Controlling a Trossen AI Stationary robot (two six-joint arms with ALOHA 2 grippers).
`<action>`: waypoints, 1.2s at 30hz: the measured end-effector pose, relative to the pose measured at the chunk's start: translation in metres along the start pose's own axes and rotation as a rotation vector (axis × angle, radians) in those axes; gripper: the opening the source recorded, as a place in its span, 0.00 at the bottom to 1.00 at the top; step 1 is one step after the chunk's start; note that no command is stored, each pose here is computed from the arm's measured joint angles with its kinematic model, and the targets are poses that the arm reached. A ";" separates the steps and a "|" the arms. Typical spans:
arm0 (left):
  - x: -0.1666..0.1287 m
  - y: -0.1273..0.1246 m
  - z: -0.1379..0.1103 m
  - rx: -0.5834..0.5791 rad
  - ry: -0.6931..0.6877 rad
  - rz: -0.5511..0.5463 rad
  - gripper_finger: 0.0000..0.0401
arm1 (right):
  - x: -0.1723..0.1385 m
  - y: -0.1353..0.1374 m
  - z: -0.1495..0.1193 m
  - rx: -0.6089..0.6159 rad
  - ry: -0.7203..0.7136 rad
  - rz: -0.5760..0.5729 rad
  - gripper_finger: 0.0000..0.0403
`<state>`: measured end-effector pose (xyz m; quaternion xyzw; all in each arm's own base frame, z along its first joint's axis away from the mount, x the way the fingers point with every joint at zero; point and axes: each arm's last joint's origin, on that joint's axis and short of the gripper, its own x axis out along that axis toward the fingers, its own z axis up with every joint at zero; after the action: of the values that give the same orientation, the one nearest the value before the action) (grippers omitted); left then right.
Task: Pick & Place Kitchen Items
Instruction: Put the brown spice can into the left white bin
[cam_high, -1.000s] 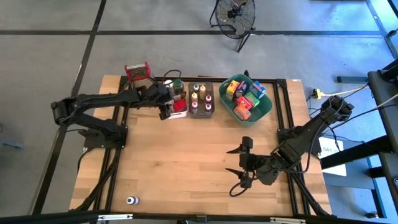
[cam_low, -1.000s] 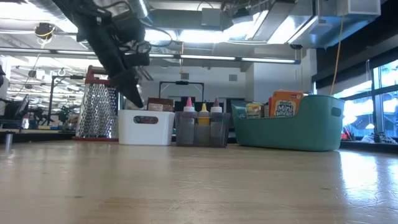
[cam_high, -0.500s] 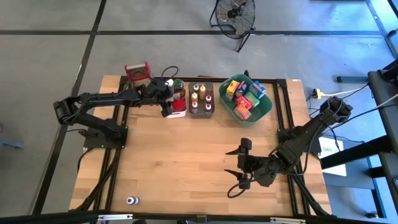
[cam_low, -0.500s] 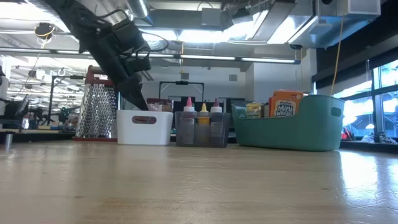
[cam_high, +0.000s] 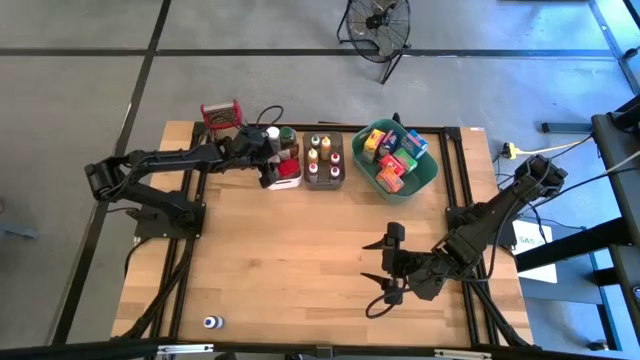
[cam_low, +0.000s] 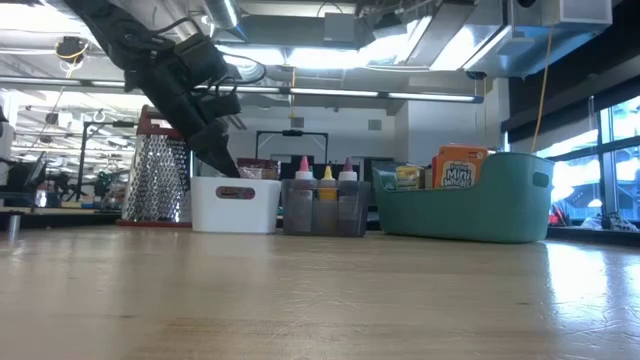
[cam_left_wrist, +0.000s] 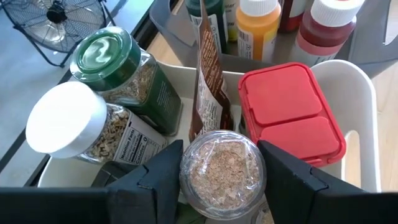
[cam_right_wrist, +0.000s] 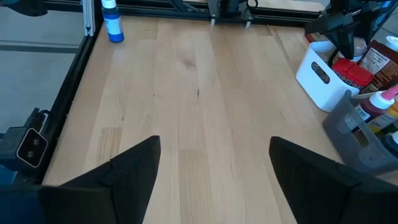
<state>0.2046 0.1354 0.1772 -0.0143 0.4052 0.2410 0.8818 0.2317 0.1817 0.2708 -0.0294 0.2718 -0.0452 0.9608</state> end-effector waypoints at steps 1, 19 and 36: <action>0.000 0.000 0.000 0.000 -0.001 -0.001 0.45 | 0.000 0.000 0.000 0.000 0.000 0.000 0.76; 0.001 0.001 -0.001 0.003 -0.003 0.000 0.45 | 0.000 0.000 0.000 -0.002 0.001 -0.001 0.76; 0.001 0.002 0.001 -0.003 -0.024 -0.002 0.45 | 0.000 0.000 0.000 -0.002 0.001 0.000 0.76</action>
<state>0.2054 0.1375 0.1777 -0.0131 0.3944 0.2408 0.8867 0.2315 0.1816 0.2708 -0.0303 0.2721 -0.0452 0.9607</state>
